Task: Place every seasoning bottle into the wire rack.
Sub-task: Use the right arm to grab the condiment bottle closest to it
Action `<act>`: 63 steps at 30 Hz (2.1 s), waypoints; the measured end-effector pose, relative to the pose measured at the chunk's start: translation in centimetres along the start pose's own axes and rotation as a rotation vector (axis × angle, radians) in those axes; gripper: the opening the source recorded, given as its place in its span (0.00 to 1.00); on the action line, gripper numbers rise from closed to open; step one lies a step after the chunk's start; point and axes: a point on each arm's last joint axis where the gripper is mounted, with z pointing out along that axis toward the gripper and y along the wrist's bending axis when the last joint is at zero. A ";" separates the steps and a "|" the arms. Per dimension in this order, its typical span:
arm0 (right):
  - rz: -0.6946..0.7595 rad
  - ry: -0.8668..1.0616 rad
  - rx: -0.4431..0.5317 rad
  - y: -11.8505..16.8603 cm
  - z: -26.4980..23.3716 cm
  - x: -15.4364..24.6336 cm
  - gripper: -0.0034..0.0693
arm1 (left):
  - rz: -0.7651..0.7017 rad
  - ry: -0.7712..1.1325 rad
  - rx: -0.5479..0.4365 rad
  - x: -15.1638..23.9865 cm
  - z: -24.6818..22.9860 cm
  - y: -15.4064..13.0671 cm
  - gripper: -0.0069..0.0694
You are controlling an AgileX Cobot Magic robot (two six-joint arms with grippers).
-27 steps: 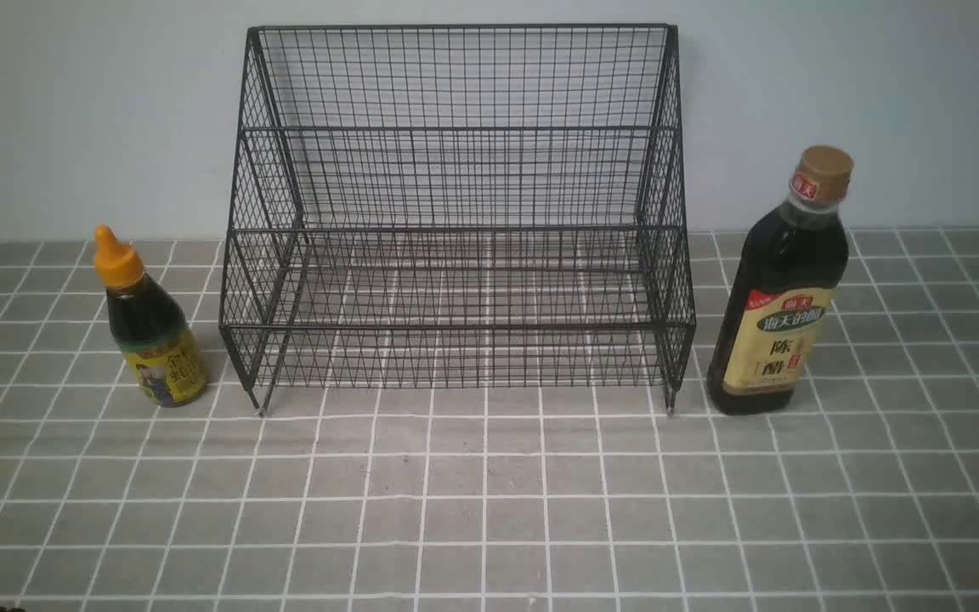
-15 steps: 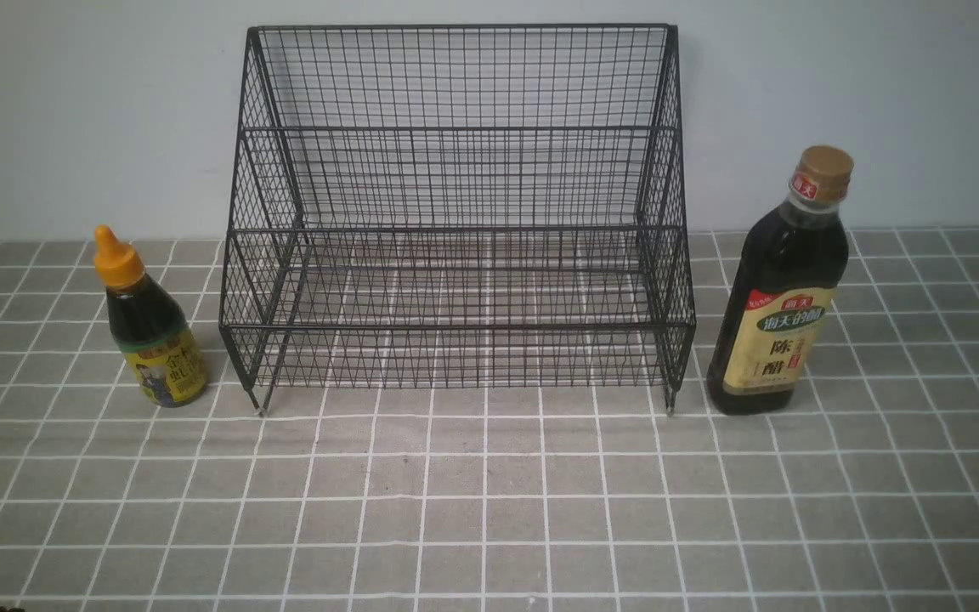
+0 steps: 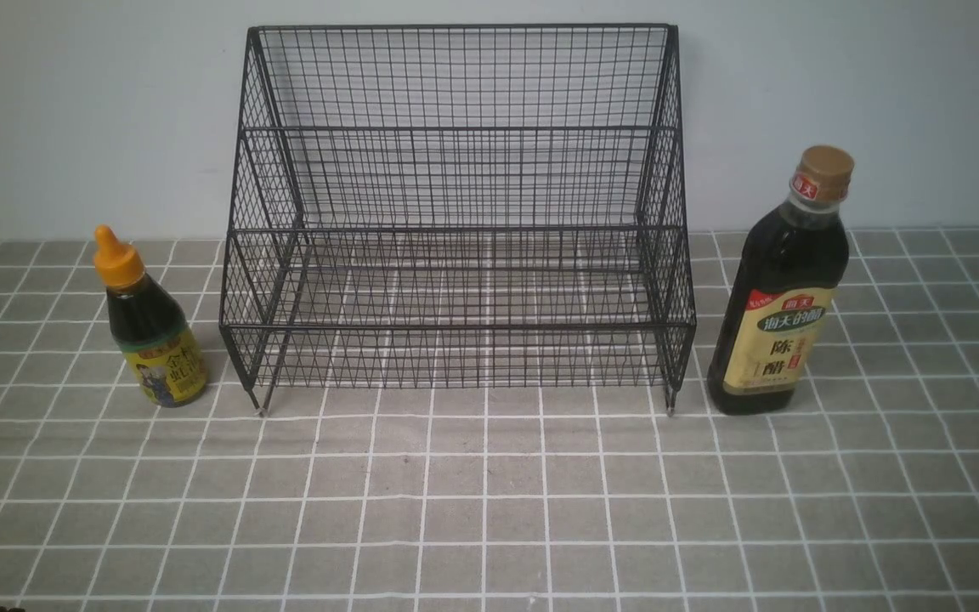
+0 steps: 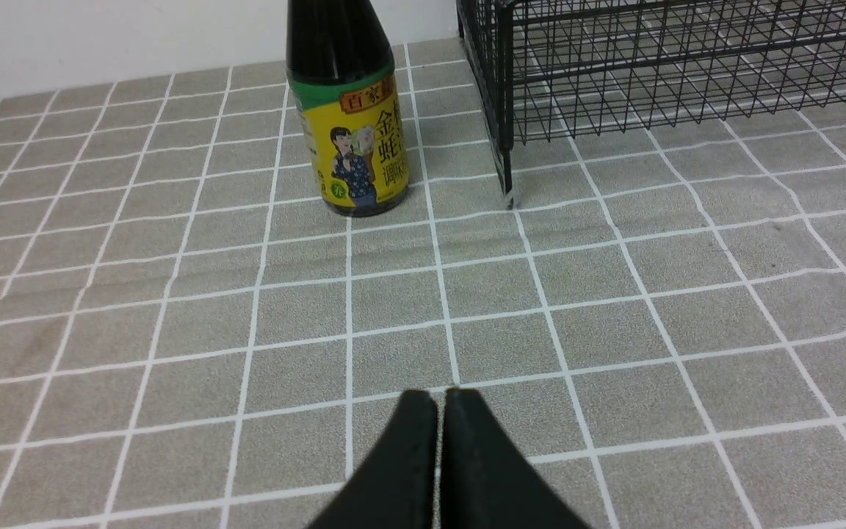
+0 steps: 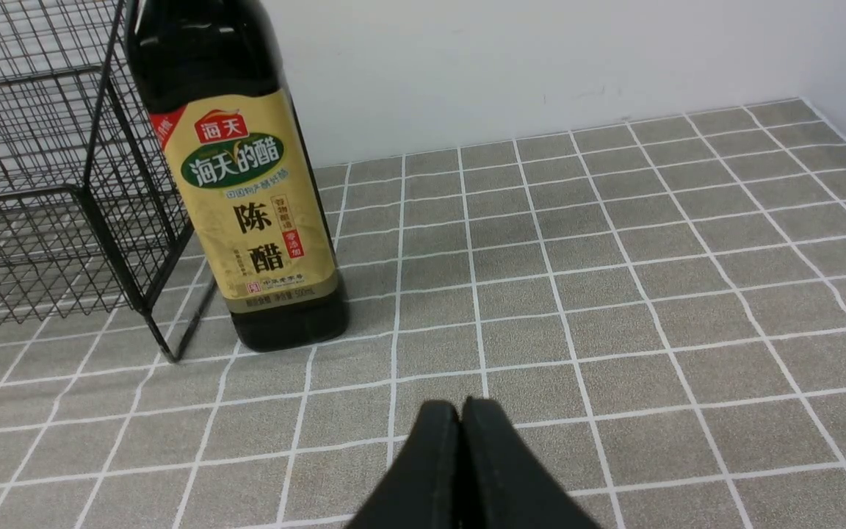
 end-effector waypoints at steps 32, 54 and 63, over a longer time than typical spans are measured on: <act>0.057 -0.240 -0.049 2.1 -1.3 -13.2 0.06 | 0.000 0.000 0.000 0.0 0.0 0.0 0.08; -0.101 0.290 -0.425 7.8 15.1 -24.8 0.68 | 0.000 0.000 0.000 0.0 0.0 0.0 0.08; -0.256 0.351 -0.449 10.3 21.2 -22.9 0.79 | 0.000 0.000 0.000 0.0 0.0 0.0 0.08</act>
